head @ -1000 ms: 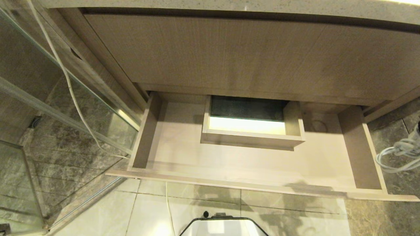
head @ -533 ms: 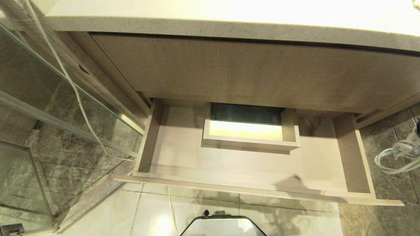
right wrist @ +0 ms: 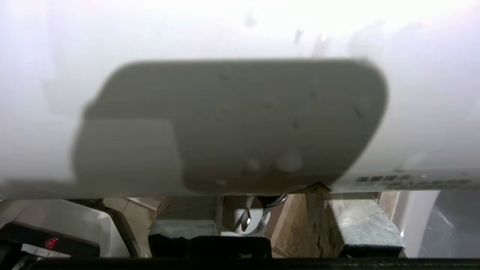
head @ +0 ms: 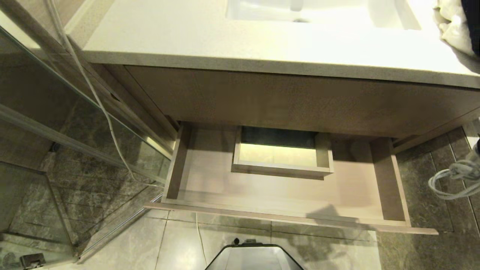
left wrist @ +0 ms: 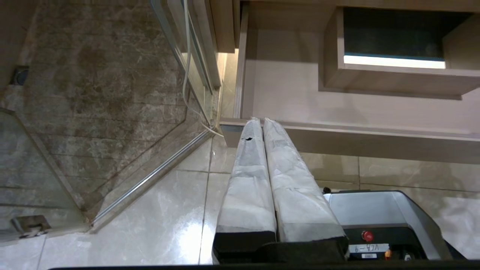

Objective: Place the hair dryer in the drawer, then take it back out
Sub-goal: Place it on the countertop

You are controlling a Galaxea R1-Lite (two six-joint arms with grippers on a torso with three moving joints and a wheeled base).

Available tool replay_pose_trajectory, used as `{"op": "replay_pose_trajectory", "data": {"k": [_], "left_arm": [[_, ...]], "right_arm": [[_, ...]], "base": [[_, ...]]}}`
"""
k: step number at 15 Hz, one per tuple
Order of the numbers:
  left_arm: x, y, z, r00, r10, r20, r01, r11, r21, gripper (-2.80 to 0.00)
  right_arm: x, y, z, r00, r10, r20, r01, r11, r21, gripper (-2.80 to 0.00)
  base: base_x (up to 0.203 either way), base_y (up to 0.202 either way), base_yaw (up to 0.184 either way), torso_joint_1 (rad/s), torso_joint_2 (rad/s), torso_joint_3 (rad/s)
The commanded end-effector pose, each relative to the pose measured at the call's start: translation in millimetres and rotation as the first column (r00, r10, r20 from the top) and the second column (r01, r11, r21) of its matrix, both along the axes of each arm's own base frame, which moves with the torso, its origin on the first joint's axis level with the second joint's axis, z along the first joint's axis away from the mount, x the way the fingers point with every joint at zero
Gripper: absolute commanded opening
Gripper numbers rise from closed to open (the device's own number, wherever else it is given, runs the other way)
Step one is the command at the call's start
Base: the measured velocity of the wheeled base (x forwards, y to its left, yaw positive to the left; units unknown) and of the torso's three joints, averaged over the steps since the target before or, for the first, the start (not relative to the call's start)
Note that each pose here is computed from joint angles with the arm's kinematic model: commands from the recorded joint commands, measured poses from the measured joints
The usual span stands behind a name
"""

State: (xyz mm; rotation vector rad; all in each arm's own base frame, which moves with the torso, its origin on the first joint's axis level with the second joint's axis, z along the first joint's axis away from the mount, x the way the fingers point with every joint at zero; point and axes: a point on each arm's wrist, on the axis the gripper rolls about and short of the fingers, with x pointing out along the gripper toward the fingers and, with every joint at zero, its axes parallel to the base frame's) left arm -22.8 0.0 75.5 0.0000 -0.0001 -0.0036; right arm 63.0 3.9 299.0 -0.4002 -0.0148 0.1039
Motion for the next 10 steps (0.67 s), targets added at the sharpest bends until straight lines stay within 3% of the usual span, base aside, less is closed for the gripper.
{"op": "replay_pose_trajectory", "data": {"k": [1,5,10], "left_arm": [[0.1,0.0,-0.4,1.0,0.0,-0.002,0.0,1.0,0.0,-2.8],[0.1,0.0,-0.4,1.0,0.0,-0.002,0.0,1.0,0.0,-2.8],[0.1,0.0,-0.4,1.0,0.0,-0.002,0.0,1.0,0.0,-2.8]], "right_arm": [[0.9,0.0,-1.0,1.0,0.0,-0.006,0.0,1.0,-0.003,-2.8],[1.1,0.1,-1.8,1.0,0.0,-0.009,0.0,1.0,-0.003,-2.8],[0.9,0.0,-2.8,1.0,-0.001,-0.013,0.001,1.0,-0.002,-2.8]], "base": [[0.0,0.0,0.0,0.243,-0.46,-0.222],[0.0,0.0,0.0,0.174,-0.34,-0.163],[0.0,0.0,0.0,0.004,-0.01,-0.002]]}}
